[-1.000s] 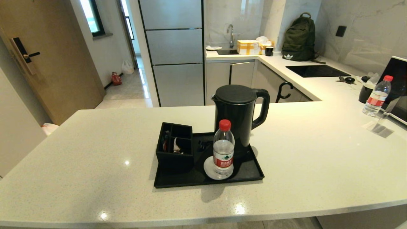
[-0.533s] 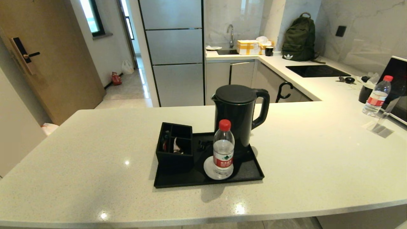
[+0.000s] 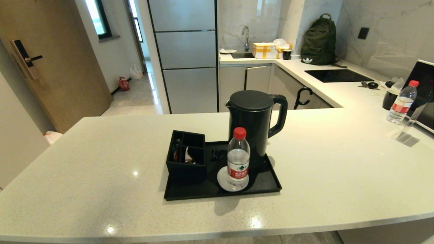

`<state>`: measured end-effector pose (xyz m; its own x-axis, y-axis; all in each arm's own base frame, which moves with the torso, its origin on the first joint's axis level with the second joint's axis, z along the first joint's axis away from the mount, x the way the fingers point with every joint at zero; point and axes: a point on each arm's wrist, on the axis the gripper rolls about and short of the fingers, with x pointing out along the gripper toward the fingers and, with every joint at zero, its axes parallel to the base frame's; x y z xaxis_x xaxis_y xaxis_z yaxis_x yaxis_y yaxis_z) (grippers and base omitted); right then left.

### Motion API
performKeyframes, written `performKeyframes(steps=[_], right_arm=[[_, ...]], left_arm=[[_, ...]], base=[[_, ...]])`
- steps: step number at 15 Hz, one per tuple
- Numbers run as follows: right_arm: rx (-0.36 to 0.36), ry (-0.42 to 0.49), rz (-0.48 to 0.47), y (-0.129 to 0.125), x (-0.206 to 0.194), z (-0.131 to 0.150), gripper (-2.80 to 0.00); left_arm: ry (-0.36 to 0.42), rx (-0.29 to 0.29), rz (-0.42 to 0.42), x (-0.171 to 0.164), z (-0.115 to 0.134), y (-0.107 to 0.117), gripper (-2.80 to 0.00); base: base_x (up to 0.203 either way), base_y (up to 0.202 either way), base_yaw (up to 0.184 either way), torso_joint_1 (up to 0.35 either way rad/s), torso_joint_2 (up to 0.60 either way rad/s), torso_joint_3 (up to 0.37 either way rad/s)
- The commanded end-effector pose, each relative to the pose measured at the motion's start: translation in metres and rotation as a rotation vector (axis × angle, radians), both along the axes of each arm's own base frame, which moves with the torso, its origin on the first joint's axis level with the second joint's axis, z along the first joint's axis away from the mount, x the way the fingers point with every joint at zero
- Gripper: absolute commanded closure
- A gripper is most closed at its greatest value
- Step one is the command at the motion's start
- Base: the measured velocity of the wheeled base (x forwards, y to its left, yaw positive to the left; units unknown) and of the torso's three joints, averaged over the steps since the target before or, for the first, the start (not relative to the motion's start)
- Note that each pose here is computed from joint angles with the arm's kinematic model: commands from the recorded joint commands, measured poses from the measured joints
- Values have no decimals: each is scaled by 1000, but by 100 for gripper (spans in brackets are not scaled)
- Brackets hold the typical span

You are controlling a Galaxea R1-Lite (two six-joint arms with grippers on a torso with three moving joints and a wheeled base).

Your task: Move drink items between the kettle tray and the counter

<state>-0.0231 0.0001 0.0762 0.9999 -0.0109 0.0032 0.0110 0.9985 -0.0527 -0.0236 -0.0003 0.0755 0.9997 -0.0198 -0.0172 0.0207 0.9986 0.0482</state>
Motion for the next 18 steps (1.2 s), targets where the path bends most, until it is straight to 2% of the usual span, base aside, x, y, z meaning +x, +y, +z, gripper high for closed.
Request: performKeyframes(steps=[1, 5, 6, 7, 18], right_arm=[[7, 2, -1, 0, 0, 0, 0], [7, 2, -2, 0, 0, 0, 0], [46, 1, -5, 0, 0, 0, 0], [53, 1, -6, 0, 0, 0, 0], [59, -7, -6, 0, 0, 0, 0]], left_arm=[[1, 1, 0, 0, 0, 0, 0], [1, 1, 0, 0, 0, 0, 0], [0, 1, 0, 0, 0, 0, 0], [0, 1, 0, 0, 0, 0, 0], [1, 1, 0, 0, 0, 0, 0]], base=[[0, 0, 0, 0, 0, 0], [0, 0, 0, 0, 0, 0], [0, 0, 0, 0, 0, 0], [0, 0, 0, 0, 0, 0], [0, 0, 0, 0, 0, 0]])
